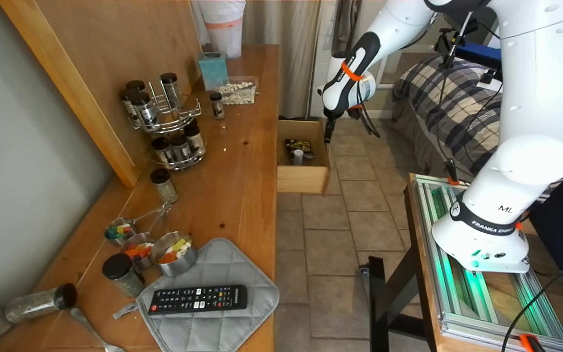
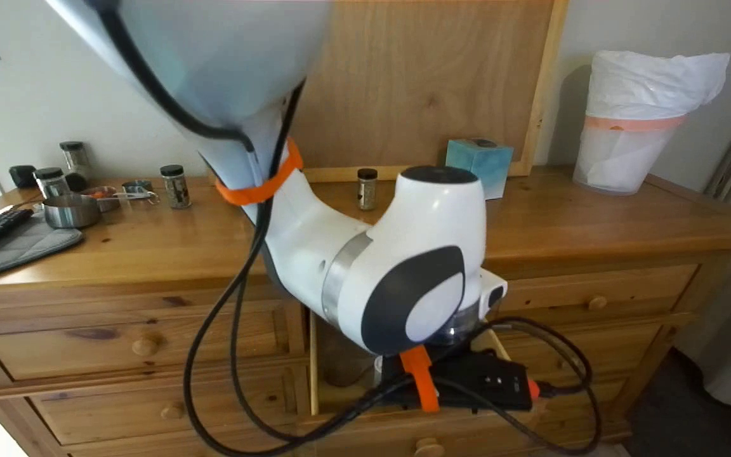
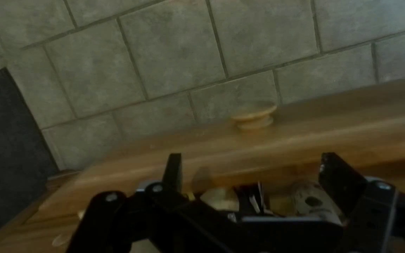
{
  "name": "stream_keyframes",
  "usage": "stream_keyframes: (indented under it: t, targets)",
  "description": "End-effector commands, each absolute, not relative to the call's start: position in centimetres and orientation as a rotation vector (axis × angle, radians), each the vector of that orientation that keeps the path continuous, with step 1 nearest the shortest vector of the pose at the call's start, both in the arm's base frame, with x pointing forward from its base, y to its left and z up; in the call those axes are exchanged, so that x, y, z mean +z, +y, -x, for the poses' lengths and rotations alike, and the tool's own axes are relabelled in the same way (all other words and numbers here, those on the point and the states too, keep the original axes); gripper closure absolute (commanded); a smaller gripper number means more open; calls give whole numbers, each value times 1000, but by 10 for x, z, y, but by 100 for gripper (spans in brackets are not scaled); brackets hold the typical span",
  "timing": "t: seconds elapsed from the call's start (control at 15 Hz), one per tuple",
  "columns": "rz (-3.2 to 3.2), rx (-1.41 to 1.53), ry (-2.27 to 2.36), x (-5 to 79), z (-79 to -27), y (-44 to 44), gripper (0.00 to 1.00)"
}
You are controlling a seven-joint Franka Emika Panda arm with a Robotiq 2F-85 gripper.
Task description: Open the middle topmost drawer.
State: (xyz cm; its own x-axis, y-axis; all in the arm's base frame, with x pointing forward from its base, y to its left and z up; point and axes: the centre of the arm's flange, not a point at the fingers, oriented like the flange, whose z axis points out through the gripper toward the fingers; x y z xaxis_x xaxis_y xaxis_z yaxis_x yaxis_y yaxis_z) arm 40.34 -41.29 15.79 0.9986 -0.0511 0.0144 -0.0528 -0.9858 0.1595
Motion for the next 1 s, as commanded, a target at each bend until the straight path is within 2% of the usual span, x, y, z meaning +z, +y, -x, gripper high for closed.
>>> stream_keyframes:
  t: [0.0,0.33,0.6,0.8,0.87,0.93]
  targets:
    - [-2945,62,-57,217,-434,-377,0]
    - [-2899,175,-95,292,-456,-347,0]
    - [-2876,272,-151,345,-447,-341,0]
    - [-2946,292,-107,370,-427,-344,0]
    - [-2898,287,-143,351,-450,-352,0]
    - [-2912,288,-129,358,-445,-350,0]
